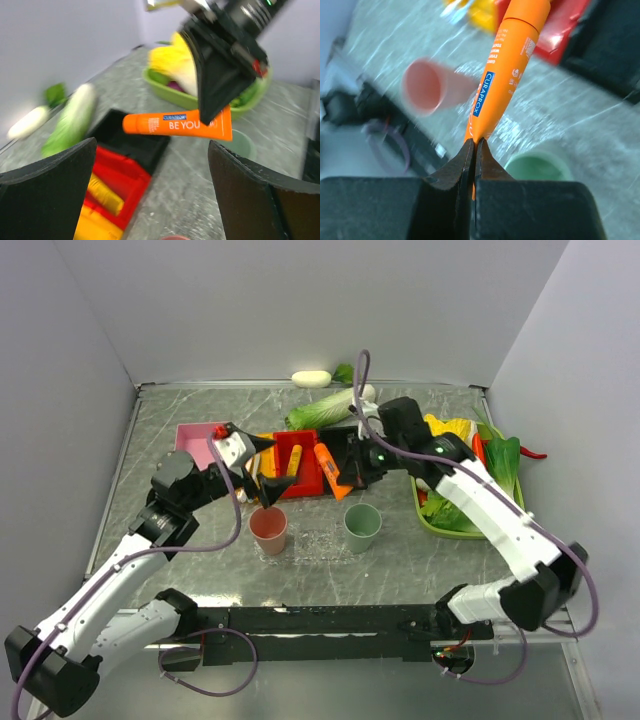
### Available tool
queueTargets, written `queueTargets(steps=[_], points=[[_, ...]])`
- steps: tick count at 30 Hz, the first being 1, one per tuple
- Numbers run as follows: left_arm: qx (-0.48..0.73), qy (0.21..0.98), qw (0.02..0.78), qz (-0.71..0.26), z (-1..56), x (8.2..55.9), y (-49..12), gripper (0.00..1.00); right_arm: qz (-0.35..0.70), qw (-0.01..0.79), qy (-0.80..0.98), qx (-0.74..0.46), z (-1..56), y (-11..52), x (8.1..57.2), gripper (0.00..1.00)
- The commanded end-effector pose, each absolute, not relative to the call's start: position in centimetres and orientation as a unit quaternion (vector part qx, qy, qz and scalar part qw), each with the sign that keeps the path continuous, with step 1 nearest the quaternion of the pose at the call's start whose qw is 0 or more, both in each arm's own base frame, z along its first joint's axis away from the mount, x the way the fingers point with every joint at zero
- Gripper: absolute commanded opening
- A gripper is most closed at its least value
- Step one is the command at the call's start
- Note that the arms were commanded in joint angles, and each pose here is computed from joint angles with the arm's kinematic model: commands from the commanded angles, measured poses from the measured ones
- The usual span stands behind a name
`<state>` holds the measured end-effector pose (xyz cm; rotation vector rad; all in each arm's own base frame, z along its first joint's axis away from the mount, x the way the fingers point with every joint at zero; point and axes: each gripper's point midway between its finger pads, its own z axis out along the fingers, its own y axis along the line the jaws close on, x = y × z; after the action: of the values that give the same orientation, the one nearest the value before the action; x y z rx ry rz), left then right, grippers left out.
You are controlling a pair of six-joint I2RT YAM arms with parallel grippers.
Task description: Prepare toiletry sets of a toothbrush and toothpaste on the tray
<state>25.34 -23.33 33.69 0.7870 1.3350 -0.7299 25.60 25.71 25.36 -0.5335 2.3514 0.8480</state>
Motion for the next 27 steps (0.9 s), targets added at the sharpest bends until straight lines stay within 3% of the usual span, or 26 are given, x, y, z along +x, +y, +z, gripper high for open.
queueTargets(steps=[1,13,27], points=[[0.455,0.503,0.625,-0.385,34.2,19.9,-25.4,0.97,0.385,0.242,0.848,-0.271,27.6,25.1,19.3,0.0],[0.569,0.46,0.497,-0.466,30.0,12.3,-30.1,0.97,0.455,0.117,0.82,-0.328,28.6,23.8,10.4,0.0],[0.595,0.491,0.436,-0.464,27.0,11.2,-31.8,0.97,0.503,0.048,0.786,-0.356,29.2,24.2,6.6,0.0]])
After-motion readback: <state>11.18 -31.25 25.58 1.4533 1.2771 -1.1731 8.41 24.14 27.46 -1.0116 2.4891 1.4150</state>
